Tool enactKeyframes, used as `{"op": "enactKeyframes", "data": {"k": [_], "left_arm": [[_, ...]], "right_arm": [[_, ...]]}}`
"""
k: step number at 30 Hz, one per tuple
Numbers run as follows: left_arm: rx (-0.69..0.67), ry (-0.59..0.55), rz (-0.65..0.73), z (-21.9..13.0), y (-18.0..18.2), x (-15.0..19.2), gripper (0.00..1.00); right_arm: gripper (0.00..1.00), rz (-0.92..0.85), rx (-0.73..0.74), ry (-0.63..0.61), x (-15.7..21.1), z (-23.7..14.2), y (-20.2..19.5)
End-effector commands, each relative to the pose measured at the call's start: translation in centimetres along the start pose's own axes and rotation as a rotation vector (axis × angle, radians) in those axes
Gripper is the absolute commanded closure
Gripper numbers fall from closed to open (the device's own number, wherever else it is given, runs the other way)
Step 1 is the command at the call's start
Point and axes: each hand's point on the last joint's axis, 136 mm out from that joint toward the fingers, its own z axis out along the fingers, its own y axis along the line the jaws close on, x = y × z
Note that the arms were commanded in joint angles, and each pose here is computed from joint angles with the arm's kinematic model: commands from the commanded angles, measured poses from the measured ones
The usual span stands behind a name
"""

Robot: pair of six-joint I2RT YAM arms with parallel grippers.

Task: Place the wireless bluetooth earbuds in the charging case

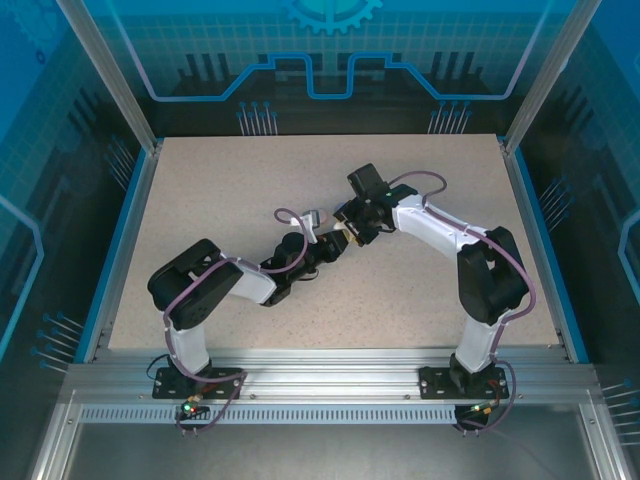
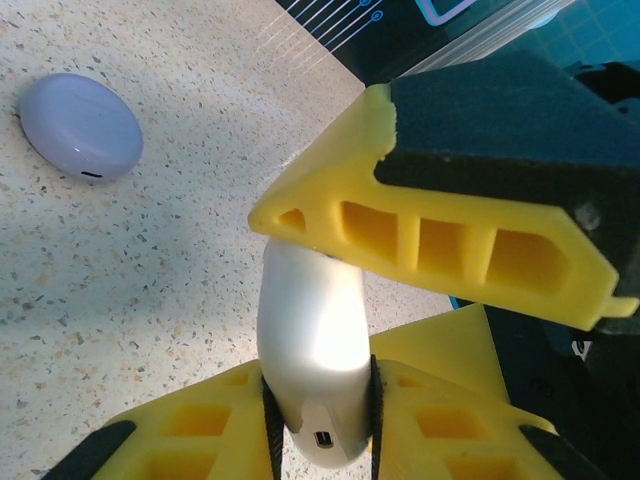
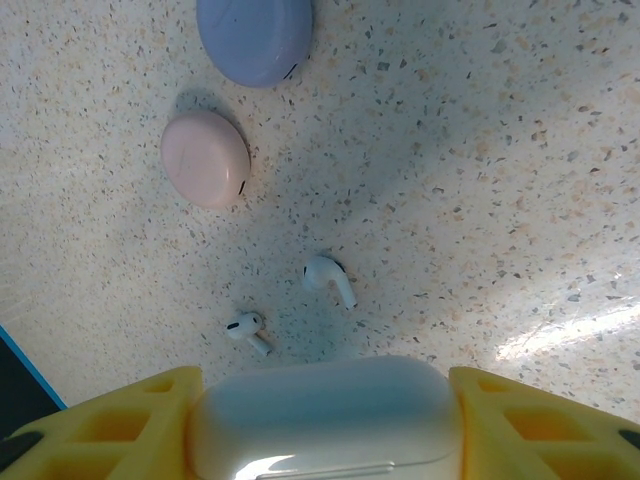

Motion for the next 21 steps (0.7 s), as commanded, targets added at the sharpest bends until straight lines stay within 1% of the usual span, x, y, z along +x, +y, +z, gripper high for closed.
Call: {"op": "enactKeyframes", "data": {"k": [1,4,8,15,17,21], "left_arm": [[0.047,-0.032,0.032,0.45,-1.41,-0.86,0.69],[0.048,-0.038,0.029,0.67,-1.55,-1.07,0.65],[0.048,-0.039,0.031,0.90,-1.56,-1.06,0.67],[0.041,-0.059,0.030,0.98,-1.39,-1.44,0.66],[0.040,-0.060,0.030,1.08,-1.32,-1.54,0.67],[0.042,-0.068,0.023,1.14,-1.25,-1.75,0.72]], "right_arm": [[0.64,0.000,-0.014,0.027,1.14,-0.38,0.42],[0.64,-0.002,-0.019,0.025,1.15,-0.54,0.56],[0.64,-0.004,-0.022,0.023,1.15,-0.72,0.66],[0.64,-0.004,-0.023,0.027,1.25,-0.74,0.55],[0.64,-0.004,-0.022,0.028,1.28,-0.74,0.48],[0.64,-0.003,-0.024,0.028,1.32,-0.85,0.44]]}}
